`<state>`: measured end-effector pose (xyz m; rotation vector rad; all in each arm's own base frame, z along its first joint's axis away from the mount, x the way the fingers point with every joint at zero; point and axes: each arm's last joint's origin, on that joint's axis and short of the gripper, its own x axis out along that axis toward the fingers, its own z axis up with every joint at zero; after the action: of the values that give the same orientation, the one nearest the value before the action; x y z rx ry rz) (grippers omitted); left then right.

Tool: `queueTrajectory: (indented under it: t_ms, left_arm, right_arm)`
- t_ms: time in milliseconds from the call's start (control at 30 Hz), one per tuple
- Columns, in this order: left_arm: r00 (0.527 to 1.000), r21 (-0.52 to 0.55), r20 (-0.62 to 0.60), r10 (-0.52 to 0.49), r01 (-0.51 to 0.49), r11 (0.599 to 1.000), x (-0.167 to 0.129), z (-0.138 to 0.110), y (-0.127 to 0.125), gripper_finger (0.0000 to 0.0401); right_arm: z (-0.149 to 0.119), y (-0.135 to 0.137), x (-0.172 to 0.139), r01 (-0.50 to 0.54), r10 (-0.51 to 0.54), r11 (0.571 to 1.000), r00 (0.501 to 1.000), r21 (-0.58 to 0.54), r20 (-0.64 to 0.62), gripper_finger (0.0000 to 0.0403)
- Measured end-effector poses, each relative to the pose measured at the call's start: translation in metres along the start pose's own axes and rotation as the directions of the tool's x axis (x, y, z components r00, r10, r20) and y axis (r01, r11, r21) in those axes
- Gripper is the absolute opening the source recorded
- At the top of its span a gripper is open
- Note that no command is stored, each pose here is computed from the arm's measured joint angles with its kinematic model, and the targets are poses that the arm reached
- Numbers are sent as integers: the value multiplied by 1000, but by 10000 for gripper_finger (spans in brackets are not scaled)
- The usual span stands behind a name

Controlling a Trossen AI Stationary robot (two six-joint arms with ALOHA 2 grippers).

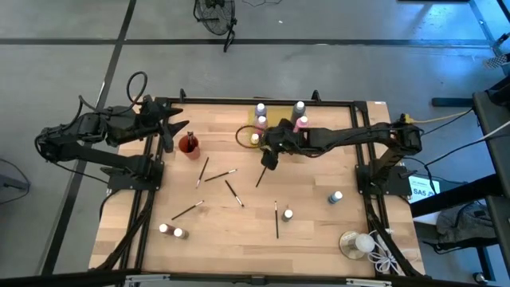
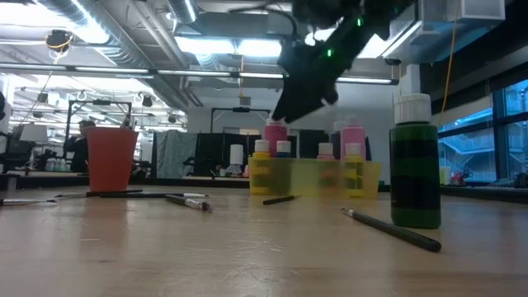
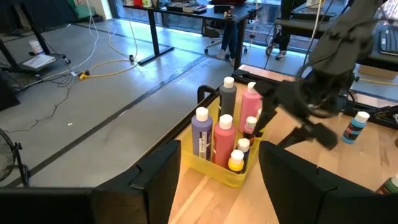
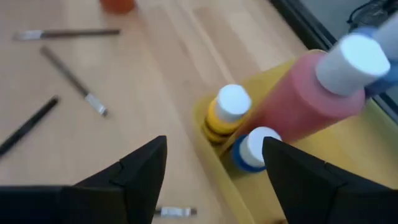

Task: Pick & Place Paint Supplies
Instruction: Put the silver paint brush into the orange cup

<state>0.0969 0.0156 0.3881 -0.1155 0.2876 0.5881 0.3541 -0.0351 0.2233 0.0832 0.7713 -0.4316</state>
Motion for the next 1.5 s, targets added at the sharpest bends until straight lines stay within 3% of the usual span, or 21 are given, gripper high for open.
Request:
queueTrajectory:
  t_ms: [267, 433, 733, 900, 1033, 1233, 1400, 1500]
  left_arm:
    - [1000, 18, -2, 0, 0, 1000, 0, 0, 0, 212]
    - [999, 0, -12, -39, 39, 999, 0, -1, -1, 212]
    - [998, -69, -33, -48, 45, 997, 4, -2, -4, 212]
    - [993, -90, -91, -73, 65, 994, 16, -15, -10, 212]
    - [975, -98, -164, -152, 138, 986, 26, -27, -17, 212]
    - [902, -68, -266, -339, 334, 940, 35, -34, -32, 212]
    - [875, 100, -242, -419, 452, 886, 41, -26, -54, 212]
    - [848, 245, -191, -494, 529, 813, 44, -16, -73, 212]
  right_arm:
    - [25, 20, -39, -70, 49, 989, 986, -128, -158, 268]
    - [23, 27, -58, -64, 42, 995, 959, -73, -280, 268]
    - [6, 38, -72, -121, 143, 990, 864, 76, -483, 268]
    - [-1, 49, -80, -131, 161, 987, 834, 94, -527, 268]
    - [-7, 63, -87, -136, 162, 987, 833, 88, -529, 268]
    - [-14, 75, -95, -84, 125, 991, 845, 103, -520, 268]
    - [-13, 77, -95, -41, 113, 987, 858, 153, -501, 268]
    - [-10, 79, -94, -58, 133, 983, 874, 172, -467, 268]
